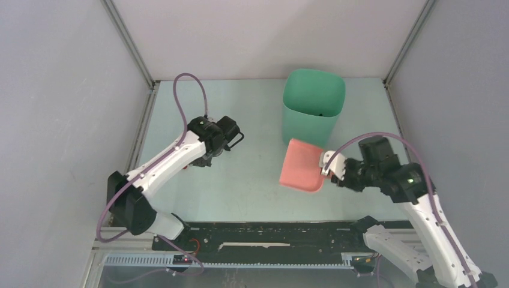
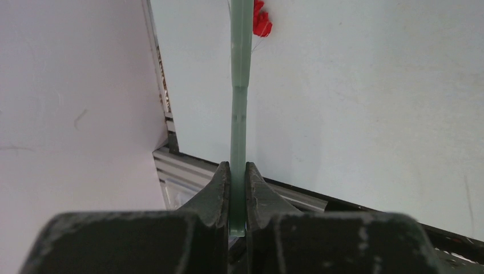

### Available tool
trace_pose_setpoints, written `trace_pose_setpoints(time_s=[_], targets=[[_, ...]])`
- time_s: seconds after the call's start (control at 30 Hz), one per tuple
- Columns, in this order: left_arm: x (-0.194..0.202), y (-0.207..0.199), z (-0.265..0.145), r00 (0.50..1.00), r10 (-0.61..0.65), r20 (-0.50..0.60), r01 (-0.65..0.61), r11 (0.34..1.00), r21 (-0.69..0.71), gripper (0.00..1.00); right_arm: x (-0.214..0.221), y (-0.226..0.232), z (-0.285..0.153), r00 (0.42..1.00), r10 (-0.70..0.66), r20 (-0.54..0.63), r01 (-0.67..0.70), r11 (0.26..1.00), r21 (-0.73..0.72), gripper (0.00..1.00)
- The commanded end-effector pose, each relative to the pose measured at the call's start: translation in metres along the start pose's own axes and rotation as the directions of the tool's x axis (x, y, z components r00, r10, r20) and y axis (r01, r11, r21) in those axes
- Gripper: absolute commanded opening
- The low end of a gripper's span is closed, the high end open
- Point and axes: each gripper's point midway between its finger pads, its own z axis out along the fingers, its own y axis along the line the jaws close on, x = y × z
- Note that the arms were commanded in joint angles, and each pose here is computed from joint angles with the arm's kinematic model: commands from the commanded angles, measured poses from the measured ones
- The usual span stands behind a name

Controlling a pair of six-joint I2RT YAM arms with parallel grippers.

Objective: Sweep away the paper scraps from the table

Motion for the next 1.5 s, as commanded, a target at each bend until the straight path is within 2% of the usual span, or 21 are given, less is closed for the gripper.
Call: trace_pose_setpoints(time_s=[0.0,0.13,0.27,0.4,0.47,0.57,0.7,0.8,0.9,1.0,1.07,1.23,1.37,1.47], targets=[[-0.006,0.014,0.014,0.999,0.005,-0.039,-0.009,0.994,-0.106,0.0,0.031,0.062,0.029,0.989,0.131,-0.068,-0.143,0.967,-0.209,0.0],[-0.004,0.011,0.037,0.987,0.024,-0.162,-0.045,0.992,-0.122,0.0,0.055,0.077,0.05,0.981,0.13,-0.145,-0.162,0.959,-0.233,0.0],[-0.008,0.007,0.045,0.979,0.061,-0.196,-0.089,0.986,-0.138,0.0,0.076,0.084,0.075,0.965,0.101,-0.241,-0.158,0.96,-0.231,0.0],[0.009,-0.025,0.055,0.94,0.126,-0.318,-0.138,0.99,-0.016,0.0,0.087,0.085,0.096,0.934,0.103,-0.342,-0.18,0.962,-0.203,0.0],[0.014,-0.036,0.054,0.929,0.16,-0.334,-0.162,0.987,0.022,0.0,0.087,0.083,0.102,0.928,0.106,-0.358,-0.184,0.964,-0.193,0.0],[0.007,-0.048,0.039,0.944,0.187,-0.271,-0.177,0.982,0.061,0.0,0.088,0.075,0.111,0.923,0.13,-0.362,-0.192,0.971,-0.14,0.0],[-0.006,-0.084,-0.005,0.966,0.2,-0.165,-0.148,0.948,0.281,0.0,0.105,0.057,0.125,0.891,0.124,-0.437,-0.156,0.987,-0.038,0.0],[-0.014,-0.113,-0.046,0.97,0.233,-0.074,-0.174,0.87,0.461,0.0,0.111,0.052,0.135,0.869,0.12,-0.479,-0.151,0.988,-0.025,0.0],[-0.026,-0.137,-0.084,0.97,0.242,0.019,-0.203,0.766,0.61,0.0,0.109,0.054,0.142,0.868,0.128,-0.479,-0.165,0.986,-0.036,0.0],[-0.039,-0.143,-0.112,0.976,0.205,0.078,-0.201,0.693,0.692,0.0,0.107,0.057,0.146,0.865,0.153,-0.478,-0.192,0.981,-0.033,0.0],[-0.051,-0.132,-0.121,0.978,0.168,0.12,-0.205,0.707,0.677,0.0,0.108,0.059,0.147,0.862,0.159,-0.481,-0.202,0.979,-0.038,0.0],[-0.083,-0.094,-0.123,0.978,0.061,0.202,-0.167,0.806,0.567,0.0,0.113,0.062,0.14,0.848,0.146,-0.509,-0.199,0.979,-0.051,0.0],[-0.1,-0.063,-0.087,0.981,0.052,0.187,-0.121,0.919,0.375,0.0,0.114,0.068,0.132,0.835,0.131,-0.534,-0.208,0.974,-0.086,0.0],[-0.114,-0.029,-0.054,0.982,0.072,0.176,-0.095,0.987,0.127,0.0,0.113,0.071,0.127,0.829,0.118,-0.547,-0.206,0.973,-0.103,0.0]])
